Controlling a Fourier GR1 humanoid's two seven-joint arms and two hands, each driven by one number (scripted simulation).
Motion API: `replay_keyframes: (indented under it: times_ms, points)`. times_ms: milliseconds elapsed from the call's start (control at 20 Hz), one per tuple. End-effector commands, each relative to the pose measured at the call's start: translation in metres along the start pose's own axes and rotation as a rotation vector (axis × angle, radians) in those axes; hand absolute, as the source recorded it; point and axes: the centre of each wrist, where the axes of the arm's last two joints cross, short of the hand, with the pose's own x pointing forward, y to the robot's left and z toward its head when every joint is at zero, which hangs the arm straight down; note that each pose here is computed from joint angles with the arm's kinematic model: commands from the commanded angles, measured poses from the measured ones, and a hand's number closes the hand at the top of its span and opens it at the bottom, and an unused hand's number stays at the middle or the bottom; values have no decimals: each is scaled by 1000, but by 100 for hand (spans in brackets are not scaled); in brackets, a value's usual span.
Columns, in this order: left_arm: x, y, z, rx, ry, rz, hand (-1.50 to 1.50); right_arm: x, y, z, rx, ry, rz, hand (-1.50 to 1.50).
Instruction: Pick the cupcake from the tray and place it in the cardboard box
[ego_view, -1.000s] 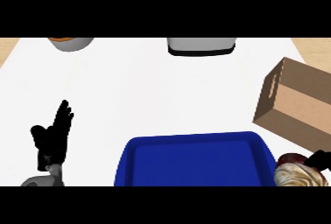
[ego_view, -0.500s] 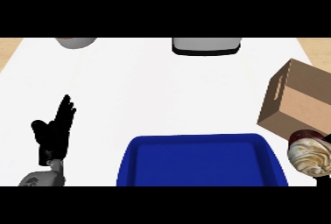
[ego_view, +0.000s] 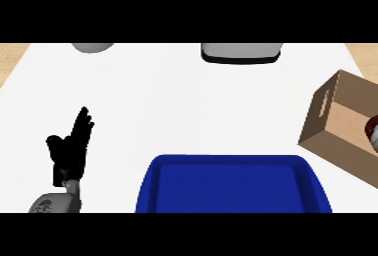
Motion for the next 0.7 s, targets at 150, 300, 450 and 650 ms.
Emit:
replay_keyframes:
  times_ms: [150, 300, 450, 650]
  points:
    - [12, -9, -11, -16, -3, -16, 0, -69, 22, -40, 108, 117, -127, -150]
    - [2, -4, -3, -3, -16, -27, 0, -94, 33, -50, 136, 122, -245, -150]
    - [-2, 2, -2, 8, 6, 2, 0, -102, 41, -56, 127, 63, -360, -150]
    - [4, -16, -7, -8, 4, -22, 0, -100, 47, -66, 56, -31, -522, -150]
